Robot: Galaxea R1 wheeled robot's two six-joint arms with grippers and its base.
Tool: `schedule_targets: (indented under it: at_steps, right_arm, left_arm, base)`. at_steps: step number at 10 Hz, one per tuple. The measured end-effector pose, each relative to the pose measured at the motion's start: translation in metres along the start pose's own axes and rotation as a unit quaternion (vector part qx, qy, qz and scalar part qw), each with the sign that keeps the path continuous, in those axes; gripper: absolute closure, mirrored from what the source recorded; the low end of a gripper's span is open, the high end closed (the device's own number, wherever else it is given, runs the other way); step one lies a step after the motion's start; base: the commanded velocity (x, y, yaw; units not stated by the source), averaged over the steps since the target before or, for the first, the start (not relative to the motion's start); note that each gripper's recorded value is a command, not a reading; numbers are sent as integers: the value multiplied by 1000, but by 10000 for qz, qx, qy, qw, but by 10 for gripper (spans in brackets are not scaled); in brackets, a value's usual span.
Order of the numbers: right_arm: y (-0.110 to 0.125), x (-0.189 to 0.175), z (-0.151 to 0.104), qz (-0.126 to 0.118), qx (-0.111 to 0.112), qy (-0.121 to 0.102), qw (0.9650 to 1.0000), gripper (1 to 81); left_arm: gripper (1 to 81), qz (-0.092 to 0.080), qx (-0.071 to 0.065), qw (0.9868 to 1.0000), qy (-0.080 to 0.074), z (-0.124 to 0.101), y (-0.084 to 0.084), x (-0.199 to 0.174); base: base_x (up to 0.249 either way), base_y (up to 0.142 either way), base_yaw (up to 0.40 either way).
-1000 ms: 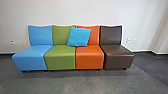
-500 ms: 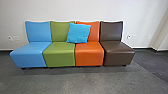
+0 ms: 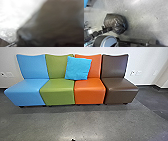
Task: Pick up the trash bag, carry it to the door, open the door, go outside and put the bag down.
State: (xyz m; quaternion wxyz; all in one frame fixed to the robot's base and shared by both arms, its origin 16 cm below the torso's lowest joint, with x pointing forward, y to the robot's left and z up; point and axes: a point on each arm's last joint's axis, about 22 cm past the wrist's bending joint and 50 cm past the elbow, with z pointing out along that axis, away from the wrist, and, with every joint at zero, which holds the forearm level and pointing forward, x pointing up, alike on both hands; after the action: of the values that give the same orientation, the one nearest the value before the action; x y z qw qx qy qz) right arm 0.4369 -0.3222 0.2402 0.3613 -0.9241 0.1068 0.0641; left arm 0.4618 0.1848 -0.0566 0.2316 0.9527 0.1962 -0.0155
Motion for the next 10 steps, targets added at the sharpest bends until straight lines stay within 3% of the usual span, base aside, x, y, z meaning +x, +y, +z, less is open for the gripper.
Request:
schedule_targets:
  at_steps: [6, 10]
  right_arm:
    - [5, 3, 2, 17, -20, 20, 10000, 10]
    - [22, -1, 19, -74, -7, 91, 9999, 10]
  left_arm:
    - [10, -9, 34, 10000, -4, 4, -6, 0]
    - [10, 86, -33, 9999, 84, 22, -11, 6]
  base:
    - [0, 0, 0]
    - [0, 0, 0]
